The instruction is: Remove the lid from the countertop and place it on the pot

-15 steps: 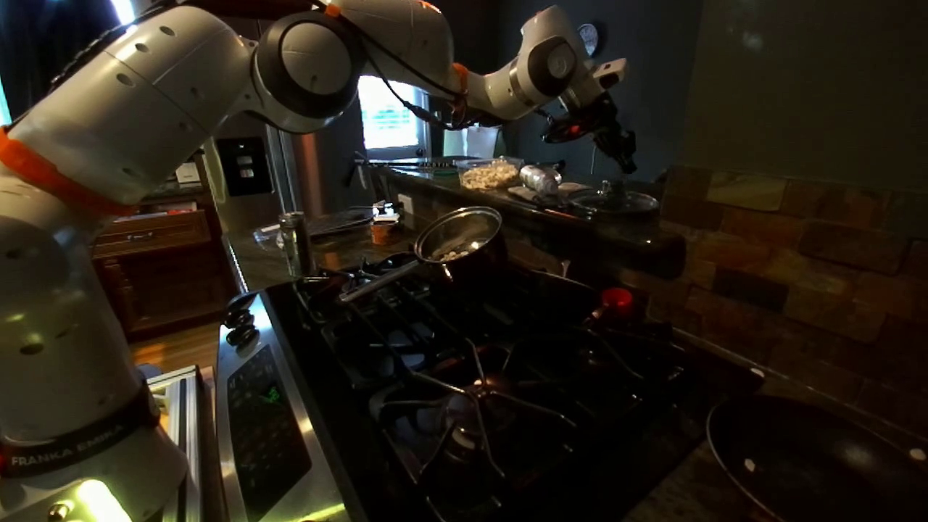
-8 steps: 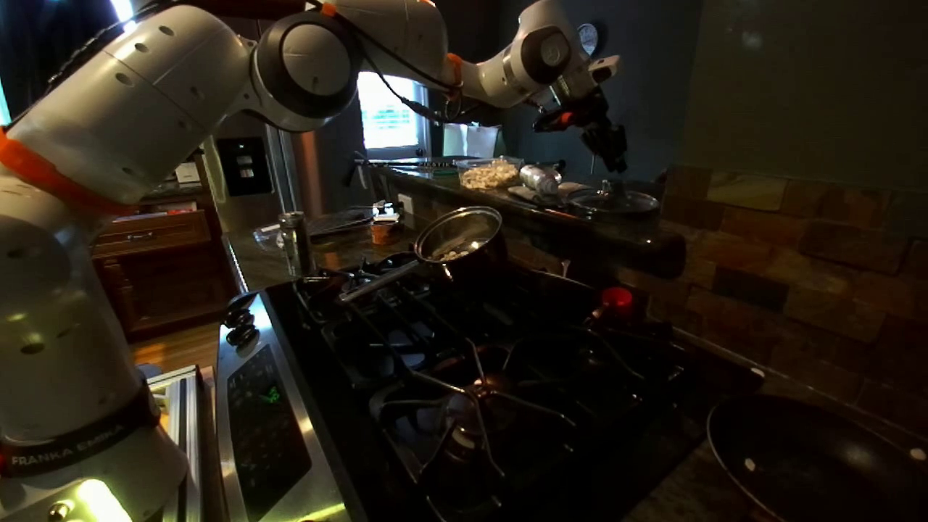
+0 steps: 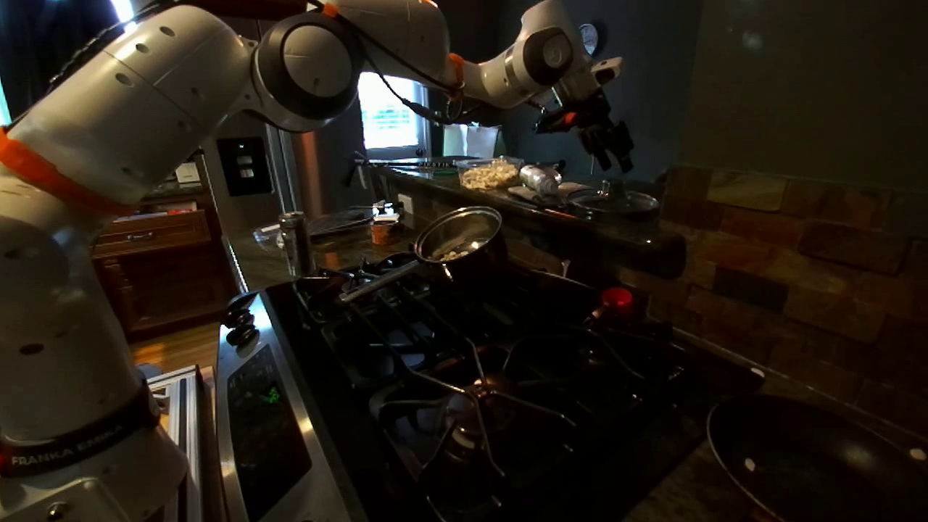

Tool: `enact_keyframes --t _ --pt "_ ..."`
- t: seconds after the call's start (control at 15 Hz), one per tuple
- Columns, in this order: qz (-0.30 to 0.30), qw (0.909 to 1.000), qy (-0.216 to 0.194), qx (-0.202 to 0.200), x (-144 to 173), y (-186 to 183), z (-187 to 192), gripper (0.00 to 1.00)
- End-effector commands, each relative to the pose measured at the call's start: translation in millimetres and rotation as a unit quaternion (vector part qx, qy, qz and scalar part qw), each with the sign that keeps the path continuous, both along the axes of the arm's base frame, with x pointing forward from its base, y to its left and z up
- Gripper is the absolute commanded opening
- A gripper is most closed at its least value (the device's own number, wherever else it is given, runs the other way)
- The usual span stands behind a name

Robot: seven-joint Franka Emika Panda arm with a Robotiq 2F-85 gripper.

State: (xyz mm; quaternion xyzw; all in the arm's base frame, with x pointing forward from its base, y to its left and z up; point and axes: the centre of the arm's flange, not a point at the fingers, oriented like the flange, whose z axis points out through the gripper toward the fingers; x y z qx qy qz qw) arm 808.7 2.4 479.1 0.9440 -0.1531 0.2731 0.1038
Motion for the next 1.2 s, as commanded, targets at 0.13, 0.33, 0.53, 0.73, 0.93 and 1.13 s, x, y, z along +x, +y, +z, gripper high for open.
enact_keyframes --t 0.13,0.33,0.53,0.73,0.93,1.13 --pt "0.060 0.9972 0.039 0.024 8.4 -23.7 -4.9 1.00" --pt "0.056 0.9971 0.044 0.027 8.0 -25.4 -14.0 1.00" --pt "0.067 0.9957 0.053 0.037 7.8 -19.3 -21.1 0.93" --pt "0.083 0.9933 0.062 0.050 8.7 -8.3 -25.8 0.91" --pt "0.074 0.9939 0.062 0.054 13.6 -4.7 -30.6 0.81" --pt "0.058 0.9951 0.061 0.052 16.3 -7.0 -33.5 0.75"
